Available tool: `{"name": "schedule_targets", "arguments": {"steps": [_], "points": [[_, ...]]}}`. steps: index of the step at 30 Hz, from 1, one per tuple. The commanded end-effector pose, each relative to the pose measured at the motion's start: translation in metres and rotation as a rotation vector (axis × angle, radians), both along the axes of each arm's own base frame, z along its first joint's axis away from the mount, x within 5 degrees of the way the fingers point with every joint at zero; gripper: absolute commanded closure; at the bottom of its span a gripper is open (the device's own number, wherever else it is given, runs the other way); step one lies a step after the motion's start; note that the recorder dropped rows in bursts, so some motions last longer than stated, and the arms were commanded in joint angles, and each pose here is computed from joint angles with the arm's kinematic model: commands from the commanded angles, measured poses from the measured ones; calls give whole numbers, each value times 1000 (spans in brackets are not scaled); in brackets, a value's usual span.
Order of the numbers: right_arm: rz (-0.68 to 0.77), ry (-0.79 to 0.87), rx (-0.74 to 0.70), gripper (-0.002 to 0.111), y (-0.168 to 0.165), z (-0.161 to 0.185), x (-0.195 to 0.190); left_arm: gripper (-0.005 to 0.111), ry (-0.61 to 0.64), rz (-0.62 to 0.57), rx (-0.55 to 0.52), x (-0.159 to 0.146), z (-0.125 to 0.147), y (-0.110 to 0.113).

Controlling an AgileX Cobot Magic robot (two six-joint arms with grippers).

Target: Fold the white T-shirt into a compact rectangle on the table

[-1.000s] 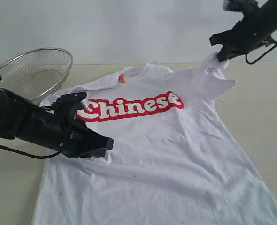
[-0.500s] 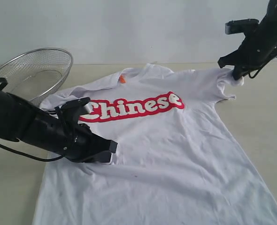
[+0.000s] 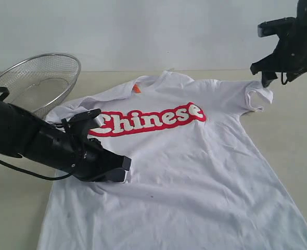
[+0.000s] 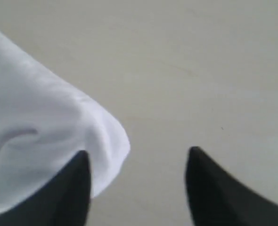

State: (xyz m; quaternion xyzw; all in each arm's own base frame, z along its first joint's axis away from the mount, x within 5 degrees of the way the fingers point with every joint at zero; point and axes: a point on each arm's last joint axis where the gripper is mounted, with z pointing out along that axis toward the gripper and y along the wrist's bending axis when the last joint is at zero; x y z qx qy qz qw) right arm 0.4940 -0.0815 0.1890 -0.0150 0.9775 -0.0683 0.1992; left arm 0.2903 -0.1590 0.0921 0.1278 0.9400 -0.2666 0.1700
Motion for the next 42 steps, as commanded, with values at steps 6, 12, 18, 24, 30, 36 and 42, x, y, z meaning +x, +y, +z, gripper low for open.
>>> {"name": "schedule_targets", "arguments": {"steps": [6,12,18,24,30,36,42], "points": [[151,131,266,109,45,36,-23,102,19,-34,42,-5,-12,2],[304,239,207,109,111,15,-23,102,8,-34,41,-3,-10,1],[260,354,120,109,123,-38,-18,102,-93,-28,96,8,6,4],[246,436,122,109,123,-70,-18,102,-95,-23,101,11,7,14],[226,521,118,109,121,-90,-32,102,-95,-29,105,11,7,14],[214,679,121,109,117,-109,-73,102,-94,-33,107,10,6,15],[201,721,123,109,115,-86,-110,102,-83,-43,110,9,6,15]]}}
